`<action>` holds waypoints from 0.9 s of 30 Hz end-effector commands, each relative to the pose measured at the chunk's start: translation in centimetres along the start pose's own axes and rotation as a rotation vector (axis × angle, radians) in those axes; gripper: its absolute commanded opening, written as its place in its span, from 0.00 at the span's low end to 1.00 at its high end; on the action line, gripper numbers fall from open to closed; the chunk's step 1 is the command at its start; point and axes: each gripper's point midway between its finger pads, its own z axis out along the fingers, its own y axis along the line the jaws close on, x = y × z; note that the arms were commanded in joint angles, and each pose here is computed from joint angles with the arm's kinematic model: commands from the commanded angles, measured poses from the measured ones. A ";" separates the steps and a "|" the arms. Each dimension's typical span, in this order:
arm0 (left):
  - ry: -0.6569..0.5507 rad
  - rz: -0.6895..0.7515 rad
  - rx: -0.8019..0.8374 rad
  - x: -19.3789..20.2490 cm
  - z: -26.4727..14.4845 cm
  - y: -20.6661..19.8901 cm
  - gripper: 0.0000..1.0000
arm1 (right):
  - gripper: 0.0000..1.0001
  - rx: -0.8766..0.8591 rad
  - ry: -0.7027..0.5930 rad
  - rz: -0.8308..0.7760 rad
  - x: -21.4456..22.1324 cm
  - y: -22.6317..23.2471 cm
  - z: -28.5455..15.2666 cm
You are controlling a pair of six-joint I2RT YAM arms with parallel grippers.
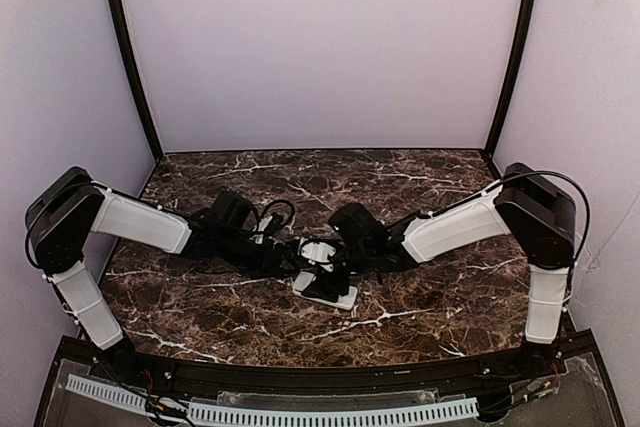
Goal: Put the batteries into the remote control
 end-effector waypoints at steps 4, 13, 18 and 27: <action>0.017 -0.029 -0.005 0.7 0.3 0.9 0.54 | 0.75 0.010 0.021 -0.013 -0.2 0.0 1.0; 0.013 -0.036 -0.011 0.7 0.4 1.0 0.53 | 0.71 0.036 0.051 0.000 0.4 -0.3 1.5; 0.011 -0.038 -0.011 0.7 0.3 1.0 0.53 | 0.70 0.041 0.065 0.003 0.8 -0.1 1.5; 0.015 -0.035 -0.007 0.7 0.5 1.0 0.52 | 0.63 0.045 0.070 0.003 0.9 -0.1 1.5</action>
